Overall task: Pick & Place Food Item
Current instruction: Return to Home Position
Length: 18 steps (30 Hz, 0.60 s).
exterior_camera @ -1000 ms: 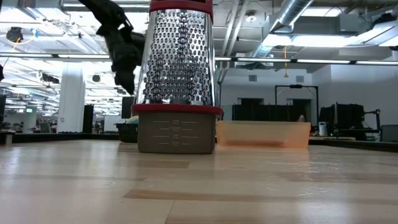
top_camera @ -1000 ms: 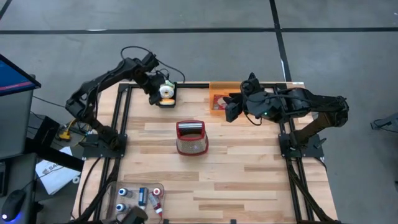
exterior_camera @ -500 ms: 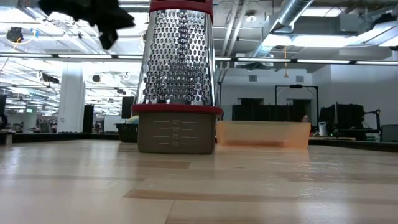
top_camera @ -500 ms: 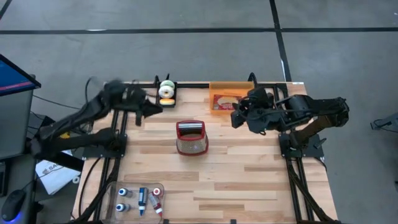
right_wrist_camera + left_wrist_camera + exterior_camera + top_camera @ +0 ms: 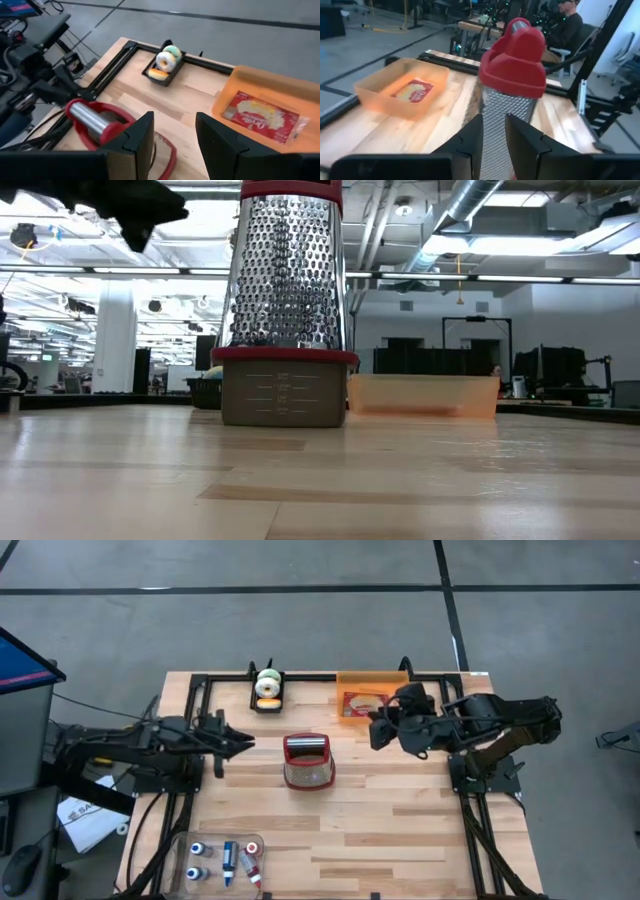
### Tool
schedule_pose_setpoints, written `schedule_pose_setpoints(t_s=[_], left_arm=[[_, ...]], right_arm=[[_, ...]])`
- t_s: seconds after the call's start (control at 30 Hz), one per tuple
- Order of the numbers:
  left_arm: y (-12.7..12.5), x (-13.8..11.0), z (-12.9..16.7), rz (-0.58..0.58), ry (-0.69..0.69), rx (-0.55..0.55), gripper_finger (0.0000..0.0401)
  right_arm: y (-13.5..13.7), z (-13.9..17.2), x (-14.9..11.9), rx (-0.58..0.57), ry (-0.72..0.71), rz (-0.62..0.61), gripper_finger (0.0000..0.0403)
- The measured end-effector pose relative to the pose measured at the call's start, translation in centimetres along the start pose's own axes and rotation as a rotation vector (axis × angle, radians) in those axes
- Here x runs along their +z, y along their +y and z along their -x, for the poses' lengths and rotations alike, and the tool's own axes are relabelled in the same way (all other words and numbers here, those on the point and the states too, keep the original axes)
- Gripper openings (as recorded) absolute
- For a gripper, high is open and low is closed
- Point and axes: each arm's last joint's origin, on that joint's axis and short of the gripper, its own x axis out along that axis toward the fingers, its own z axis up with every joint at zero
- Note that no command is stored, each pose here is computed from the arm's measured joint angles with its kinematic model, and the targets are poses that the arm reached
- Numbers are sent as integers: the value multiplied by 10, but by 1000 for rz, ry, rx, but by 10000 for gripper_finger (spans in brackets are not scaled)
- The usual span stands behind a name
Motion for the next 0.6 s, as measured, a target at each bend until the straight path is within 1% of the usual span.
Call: schedule_pose_setpoints(t_s=[0.13,0.27,0.47,0.53,0.6], left_arm=[[7,-3,18,-31,13,25,77],[13,-7,31,-23,2,16,77],[20,-42,34,56,-80,-55,77],[22,-50,35,64,-121,-66,77],[24,-59,34,64,-124,-67,76]], right_arm=[[3,3,-2,22,-1,-18,139],[6,5,-3,43,-9,-28,139],[9,6,-2,66,-18,-49,139],[9,7,-2,71,-18,-51,139],[9,7,-3,73,-12,-48,139]])
